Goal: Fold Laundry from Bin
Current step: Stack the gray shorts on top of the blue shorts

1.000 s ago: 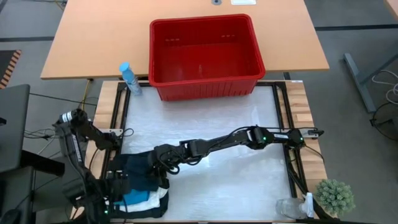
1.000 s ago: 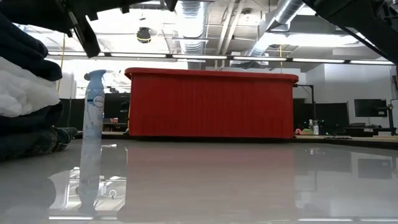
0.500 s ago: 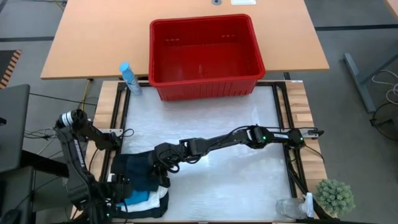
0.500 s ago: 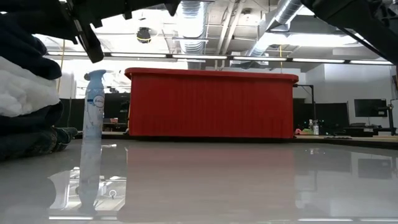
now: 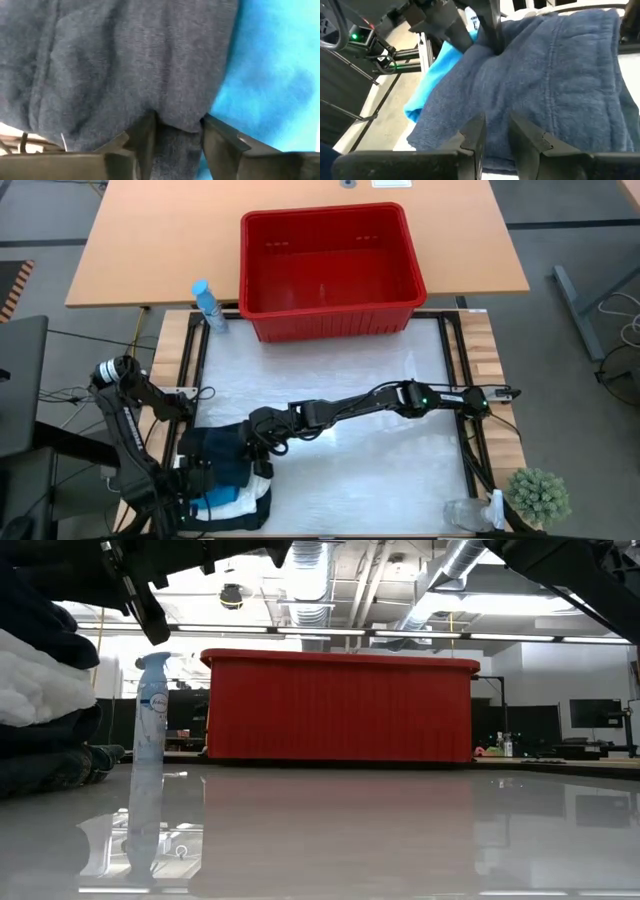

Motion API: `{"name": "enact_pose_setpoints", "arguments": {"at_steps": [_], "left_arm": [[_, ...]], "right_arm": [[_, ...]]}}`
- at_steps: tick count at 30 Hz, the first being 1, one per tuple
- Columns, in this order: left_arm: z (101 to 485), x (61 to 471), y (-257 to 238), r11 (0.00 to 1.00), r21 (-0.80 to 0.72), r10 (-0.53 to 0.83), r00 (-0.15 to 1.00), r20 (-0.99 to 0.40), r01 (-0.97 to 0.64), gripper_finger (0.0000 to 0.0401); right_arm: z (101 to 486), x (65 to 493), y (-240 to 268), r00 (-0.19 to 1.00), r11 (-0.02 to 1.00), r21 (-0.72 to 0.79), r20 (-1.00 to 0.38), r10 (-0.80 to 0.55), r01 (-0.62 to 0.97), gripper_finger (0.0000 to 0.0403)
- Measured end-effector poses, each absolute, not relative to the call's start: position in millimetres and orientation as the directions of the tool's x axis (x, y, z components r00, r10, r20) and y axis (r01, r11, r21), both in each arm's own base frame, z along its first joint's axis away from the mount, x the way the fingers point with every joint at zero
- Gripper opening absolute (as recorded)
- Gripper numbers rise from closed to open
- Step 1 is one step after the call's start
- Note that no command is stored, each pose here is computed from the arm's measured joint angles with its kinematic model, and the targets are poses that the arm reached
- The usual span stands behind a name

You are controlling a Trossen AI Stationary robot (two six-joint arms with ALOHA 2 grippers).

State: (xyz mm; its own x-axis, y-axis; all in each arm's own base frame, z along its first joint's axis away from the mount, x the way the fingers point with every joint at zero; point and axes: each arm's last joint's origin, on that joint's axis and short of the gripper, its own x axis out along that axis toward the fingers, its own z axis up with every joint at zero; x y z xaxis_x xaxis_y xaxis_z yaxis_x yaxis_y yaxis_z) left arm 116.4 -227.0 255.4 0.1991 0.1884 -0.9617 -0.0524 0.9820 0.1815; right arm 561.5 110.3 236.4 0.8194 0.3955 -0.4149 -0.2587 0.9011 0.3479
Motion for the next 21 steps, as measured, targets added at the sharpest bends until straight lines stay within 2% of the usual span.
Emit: {"name": "enact_pose_setpoints", "arguments": {"at_steps": [3, 9, 15, 21], "left_arm": [[260.9, 120.5, -224.5, 0.981, 0.182, 0.190, 0.172, -0.967, -0.061, 0.0107], [280.9, 126.8, -221.3, 0.980, 0.178, 0.191, 0.165, -0.968, -0.088, 0.0011], [307.2, 123.8, -219.7, 0.969, 0.157, 0.186, 0.145, -0.972, -0.192, 0.0003], [331.1, 119.3, -227.2, 0.969, 0.044, 0.088, 0.175, -0.981, -0.241, 0.0002]], "right_arm": [[235.6, 560.8, 111.1, 0.810, 0.896, 0.355, -0.422, 0.407, -0.266, 0.0109], [235.6, 560.6, 111.6, 0.804, 0.888, 0.373, -0.420, 0.421, -0.270, 0.0109], [236.0, 560.4, 112.0, 0.795, 0.875, 0.397, -0.416, 0.441, -0.277, 0.0109], [241.1, 559.7, 112.1, 0.801, 0.873, 0.394, -0.402, 0.444, -0.286, 0.0109]]}}
